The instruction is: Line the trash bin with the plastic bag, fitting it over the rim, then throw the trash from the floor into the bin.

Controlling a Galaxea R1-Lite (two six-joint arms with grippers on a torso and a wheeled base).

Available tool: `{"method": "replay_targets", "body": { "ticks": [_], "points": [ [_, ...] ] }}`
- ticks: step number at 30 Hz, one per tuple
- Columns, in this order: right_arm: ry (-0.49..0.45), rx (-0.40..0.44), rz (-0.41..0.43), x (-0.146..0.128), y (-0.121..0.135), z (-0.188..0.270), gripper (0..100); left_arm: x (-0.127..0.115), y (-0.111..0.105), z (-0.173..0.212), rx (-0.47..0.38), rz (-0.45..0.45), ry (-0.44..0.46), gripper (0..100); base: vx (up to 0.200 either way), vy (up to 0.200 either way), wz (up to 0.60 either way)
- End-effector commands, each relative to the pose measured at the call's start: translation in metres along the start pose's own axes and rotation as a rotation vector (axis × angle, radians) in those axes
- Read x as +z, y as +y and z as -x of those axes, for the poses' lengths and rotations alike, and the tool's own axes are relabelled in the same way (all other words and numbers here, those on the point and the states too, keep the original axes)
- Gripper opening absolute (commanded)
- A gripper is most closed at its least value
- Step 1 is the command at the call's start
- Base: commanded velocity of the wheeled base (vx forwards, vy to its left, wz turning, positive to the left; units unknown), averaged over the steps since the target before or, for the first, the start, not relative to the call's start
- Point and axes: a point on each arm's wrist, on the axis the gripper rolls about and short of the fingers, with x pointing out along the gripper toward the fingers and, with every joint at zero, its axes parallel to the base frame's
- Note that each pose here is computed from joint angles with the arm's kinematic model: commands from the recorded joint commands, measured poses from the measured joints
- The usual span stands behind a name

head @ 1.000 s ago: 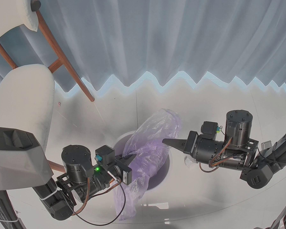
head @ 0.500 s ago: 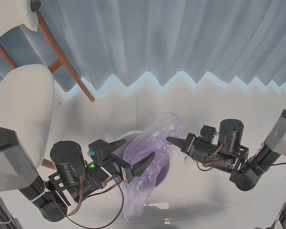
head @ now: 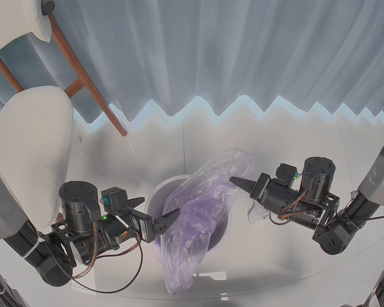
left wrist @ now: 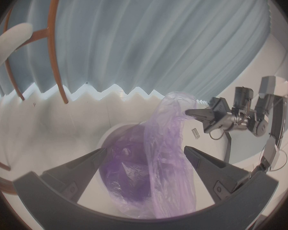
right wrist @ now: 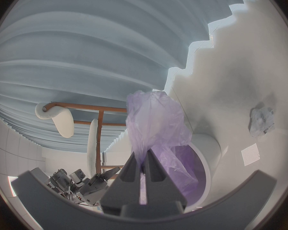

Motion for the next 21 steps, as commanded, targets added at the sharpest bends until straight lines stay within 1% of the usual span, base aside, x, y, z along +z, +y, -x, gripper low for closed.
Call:
{"method": "replay_targets", "body": {
  "ticks": [1,3,10,13,16,17,18,20,21],
  "points": [
    [-0.001,0.005,0.007,0.000,0.002,0.003,0,0.004,0.015,-0.006,0.050,0.058,-0.004,100,0.000,0.000,0.00],
    [-0.001,0.005,0.013,0.000,0.002,0.003,0,0.001,0.018,-0.008,0.055,0.068,0.018,100,0.000,0.000,0.00],
    [0.001,0.005,0.014,-0.001,0.002,0.002,0,-0.014,0.013,-0.015,0.038,0.067,0.081,100,0.000,0.000,0.00],
    [0.002,0.004,0.015,-0.001,0.001,0.001,0,-0.022,0.010,-0.016,0.030,0.066,0.113,100,0.000,0.000,0.00],
    [-0.001,0.007,0.021,0.000,0.002,0.002,0,-0.036,0.004,-0.021,0.011,0.057,0.163,100,0.000,0.000,0.00],
    [-0.001,0.007,0.021,0.000,0.002,0.002,0,-0.036,0.004,-0.021,0.011,0.057,0.163,100,0.000,0.000,0.00],
    [-0.001,0.007,0.021,0.000,0.002,0.002,0,-0.043,0.000,-0.024,0.000,0.068,0.186,100,0.000,0.000,0.00],
    [0.002,0.004,0.020,-0.001,0.001,0.001,0,-0.045,-0.001,-0.026,0.000,0.087,0.196,100,0.000,0.000,0.00],
    [0.003,0.003,0.020,-0.002,0.000,0.001,0,-0.047,0.000,-0.026,-0.001,0.091,0.203,0,0.000,0.000,0.00]
  ]
}}
